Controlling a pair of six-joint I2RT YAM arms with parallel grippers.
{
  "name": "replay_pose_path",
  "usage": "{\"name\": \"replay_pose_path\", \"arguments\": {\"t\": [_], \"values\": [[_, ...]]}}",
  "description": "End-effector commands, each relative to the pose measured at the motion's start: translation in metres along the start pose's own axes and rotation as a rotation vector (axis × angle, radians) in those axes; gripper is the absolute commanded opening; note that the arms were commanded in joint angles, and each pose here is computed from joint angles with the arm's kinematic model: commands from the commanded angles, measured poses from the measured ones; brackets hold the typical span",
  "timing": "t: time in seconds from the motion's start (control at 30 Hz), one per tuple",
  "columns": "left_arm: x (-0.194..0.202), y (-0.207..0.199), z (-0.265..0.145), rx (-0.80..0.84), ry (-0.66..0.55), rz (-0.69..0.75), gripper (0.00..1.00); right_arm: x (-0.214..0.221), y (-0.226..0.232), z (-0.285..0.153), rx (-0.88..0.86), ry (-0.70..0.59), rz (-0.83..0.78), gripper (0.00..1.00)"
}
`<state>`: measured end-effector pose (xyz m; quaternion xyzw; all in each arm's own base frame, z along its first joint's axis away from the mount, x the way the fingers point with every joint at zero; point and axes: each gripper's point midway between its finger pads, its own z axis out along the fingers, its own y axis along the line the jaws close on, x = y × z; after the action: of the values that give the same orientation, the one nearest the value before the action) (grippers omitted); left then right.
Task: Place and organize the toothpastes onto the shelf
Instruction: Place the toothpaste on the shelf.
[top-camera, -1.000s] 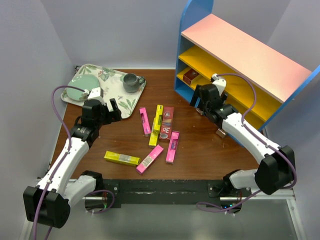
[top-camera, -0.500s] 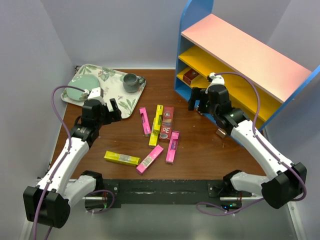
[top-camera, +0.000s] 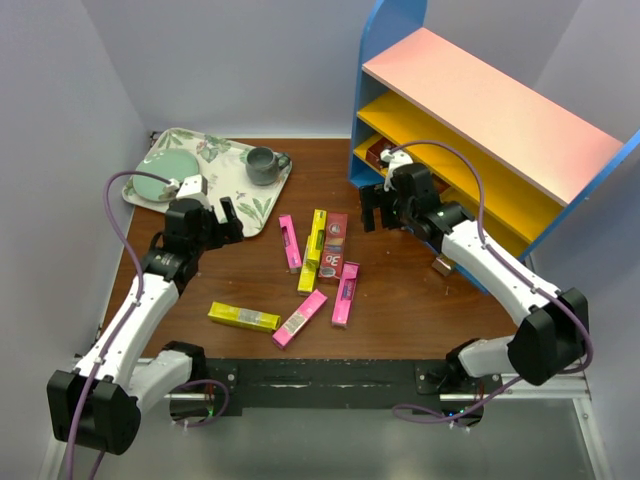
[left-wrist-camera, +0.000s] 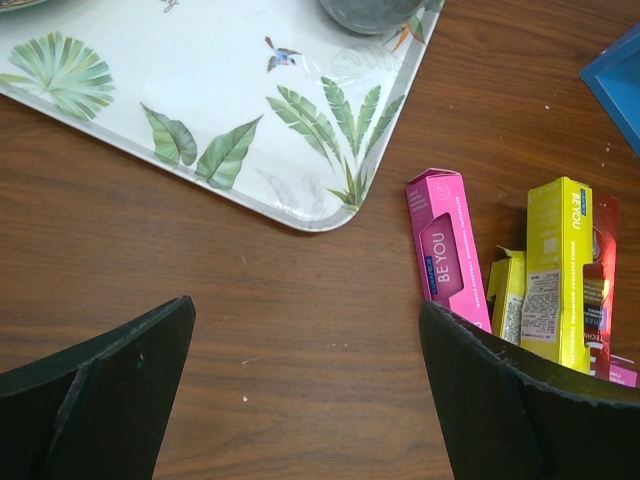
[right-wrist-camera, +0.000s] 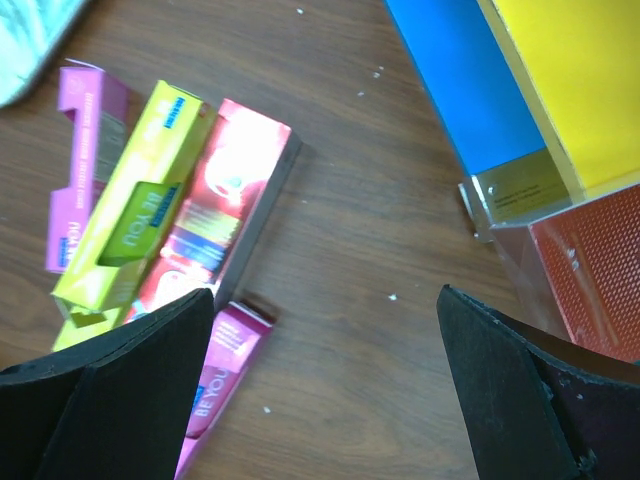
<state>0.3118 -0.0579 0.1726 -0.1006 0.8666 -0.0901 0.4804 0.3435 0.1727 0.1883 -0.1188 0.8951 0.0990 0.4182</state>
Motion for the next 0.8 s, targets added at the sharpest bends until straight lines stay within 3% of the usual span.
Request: {"name": "replay_pose_path", "arguments": {"t": [0.0,0.3,0.77], "values": [[-0.020,-0.005,-0.002,0.015,-0.050,-0.024,1.00,-0.027,-0.017,-0.004,0.099,-0.065,-0.091,0.98],[-0.018,-0.004,0.000,0.012,-0.041,-0.023,1.00,-0.035,-0.056,0.006,0.323,-0.100,-0.126,0.98],[-0.019,-0.005,-0.001,0.017,-0.044,-0.023,1.00,-0.036,-0.070,0.010,0.402,-0.120,-0.130,0.98]]}}
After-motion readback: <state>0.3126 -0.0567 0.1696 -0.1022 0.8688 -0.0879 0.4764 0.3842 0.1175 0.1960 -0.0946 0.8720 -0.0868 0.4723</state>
